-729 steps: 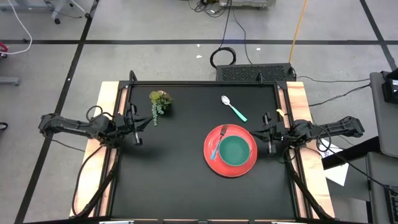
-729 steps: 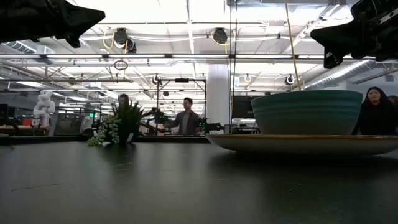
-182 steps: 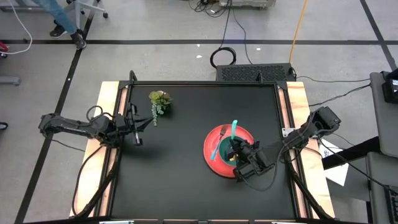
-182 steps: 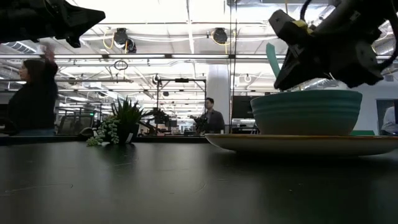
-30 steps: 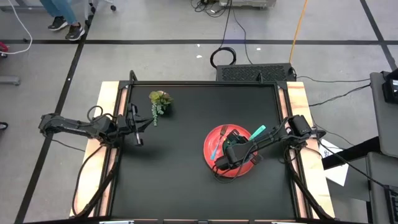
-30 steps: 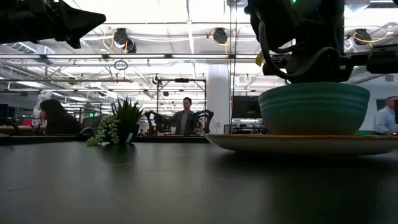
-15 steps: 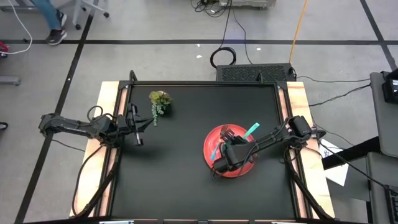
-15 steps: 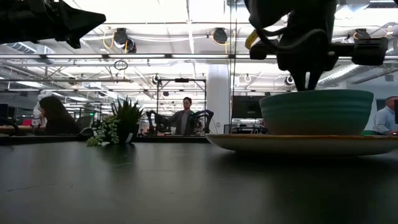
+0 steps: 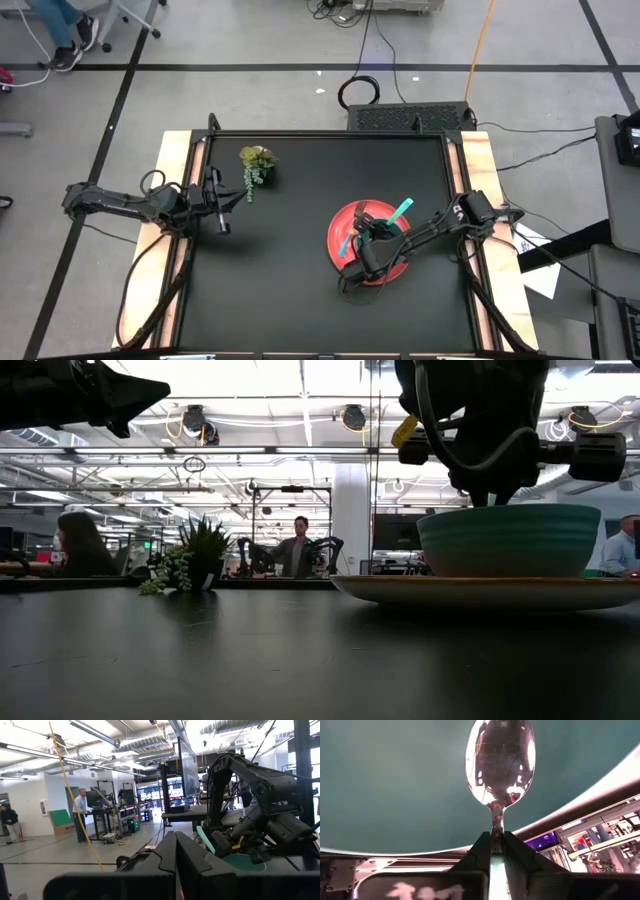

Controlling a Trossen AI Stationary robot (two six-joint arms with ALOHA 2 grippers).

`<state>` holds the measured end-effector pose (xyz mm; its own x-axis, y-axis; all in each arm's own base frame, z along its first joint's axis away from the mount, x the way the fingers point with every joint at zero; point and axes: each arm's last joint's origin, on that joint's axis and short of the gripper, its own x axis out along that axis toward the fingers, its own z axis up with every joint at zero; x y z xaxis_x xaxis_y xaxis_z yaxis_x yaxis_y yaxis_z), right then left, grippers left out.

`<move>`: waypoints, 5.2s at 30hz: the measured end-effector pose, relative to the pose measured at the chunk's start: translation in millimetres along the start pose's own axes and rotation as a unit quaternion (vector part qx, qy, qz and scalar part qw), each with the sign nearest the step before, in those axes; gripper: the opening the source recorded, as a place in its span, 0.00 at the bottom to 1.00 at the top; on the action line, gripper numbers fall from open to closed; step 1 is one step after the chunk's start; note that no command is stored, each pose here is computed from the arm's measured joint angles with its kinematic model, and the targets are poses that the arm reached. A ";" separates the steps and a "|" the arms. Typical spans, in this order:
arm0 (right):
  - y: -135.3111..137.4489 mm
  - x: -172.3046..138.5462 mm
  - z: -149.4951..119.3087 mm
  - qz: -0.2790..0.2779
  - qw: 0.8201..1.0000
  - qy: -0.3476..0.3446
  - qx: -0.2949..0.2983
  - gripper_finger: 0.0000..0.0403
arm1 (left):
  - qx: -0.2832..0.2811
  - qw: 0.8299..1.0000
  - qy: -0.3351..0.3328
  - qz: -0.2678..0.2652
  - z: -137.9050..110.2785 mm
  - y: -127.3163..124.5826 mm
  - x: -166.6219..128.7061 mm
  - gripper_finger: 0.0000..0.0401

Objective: Set table place
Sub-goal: Put the blue spoon into the green bowl

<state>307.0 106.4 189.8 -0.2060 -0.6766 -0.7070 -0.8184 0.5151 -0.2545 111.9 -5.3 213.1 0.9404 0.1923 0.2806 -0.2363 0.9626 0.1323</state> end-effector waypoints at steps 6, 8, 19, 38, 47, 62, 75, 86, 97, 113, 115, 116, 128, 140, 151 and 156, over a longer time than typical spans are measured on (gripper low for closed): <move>0.1 0.1 0.0 0.004 1.000 -0.001 -0.001 0.04 | 0.000 1.000 0.000 0.000 0.0 0.0 0.0 0.02; 0.3 0.1 0.1 0.007 1.000 -0.002 -0.001 0.04 | 0.000 1.000 0.000 0.000 0.0 0.0 0.0 0.02; 2.0 0.0 0.7 0.036 0.999 -0.013 0.003 0.04 | -0.002 1.000 0.000 0.000 0.0 0.0 0.0 0.02; 2.3 0.1 0.8 0.044 0.999 -0.016 -0.012 0.04 | -0.004 1.000 0.000 0.000 0.0 0.0 0.0 0.02; 1.6 0.5 0.5 0.043 0.999 -0.016 -0.017 0.06 | -0.004 1.000 0.000 0.000 0.0 0.0 0.0 0.02; -5.3 5.8 -2.5 0.051 0.998 -0.013 -0.016 0.07 | -0.004 1.000 0.000 0.000 0.1 0.0 0.0 0.02; -8.0 8.0 -3.8 0.056 0.998 -0.012 -0.014 0.07 | -0.006 1.000 -0.001 -0.002 0.1 -0.1 0.0 0.02; -7.9 8.5 -3.8 0.070 0.997 -0.019 -0.030 0.07 | -0.008 1.000 -0.001 -0.002 0.1 -0.1 0.0 0.02; -8.3 8.9 -4.0 0.071 0.997 -0.019 -0.039 0.07 | -0.007 1.000 -0.001 -0.002 0.1 -0.1 0.0 0.02; -20.5 -8.7 -7.0 0.068 0.996 -0.060 -0.016 0.07 | -0.006 1.000 -0.001 -0.002 0.2 -0.1 0.0 0.02; -20.5 -8.7 -7.0 0.068 0.996 -0.060 -0.016 0.07 | -0.006 1.000 -0.001 -0.002 0.2 -0.1 0.0 0.02; -20.4 -8.7 -6.9 0.069 0.996 -0.061 -0.016 0.07 | -0.006 1.000 -0.001 -0.002 0.2 -0.1 0.0 0.02; -23.2 -6.9 -5.1 0.091 0.992 -0.082 0.009 0.07 | -0.008 1.000 -0.002 -0.002 0.3 -0.1 0.0 0.02; -26.2 -5.0 -3.5 0.111 0.988 -0.102 0.021 0.07 | -0.006 1.000 -0.004 -0.013 0.4 -0.7 0.0 0.02; -27.0 -4.3 -2.2 0.142 0.982 -0.123 0.028 0.07 | -0.006 1.000 -0.004 -0.013 0.4 -0.7 0.0 0.02; -29.8 -3.0 -1.1 0.141 0.980 -0.133 0.036 0.07 | -0.008 1.000 -0.009 -0.013 1.3 -0.6 -0.1 0.02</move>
<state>331.5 92.6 200.3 -0.2640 -0.3461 -0.9003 -0.7077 0.7037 -0.0630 111.7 -6.1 214.2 0.9417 0.1643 0.2937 -0.2082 0.9701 0.1249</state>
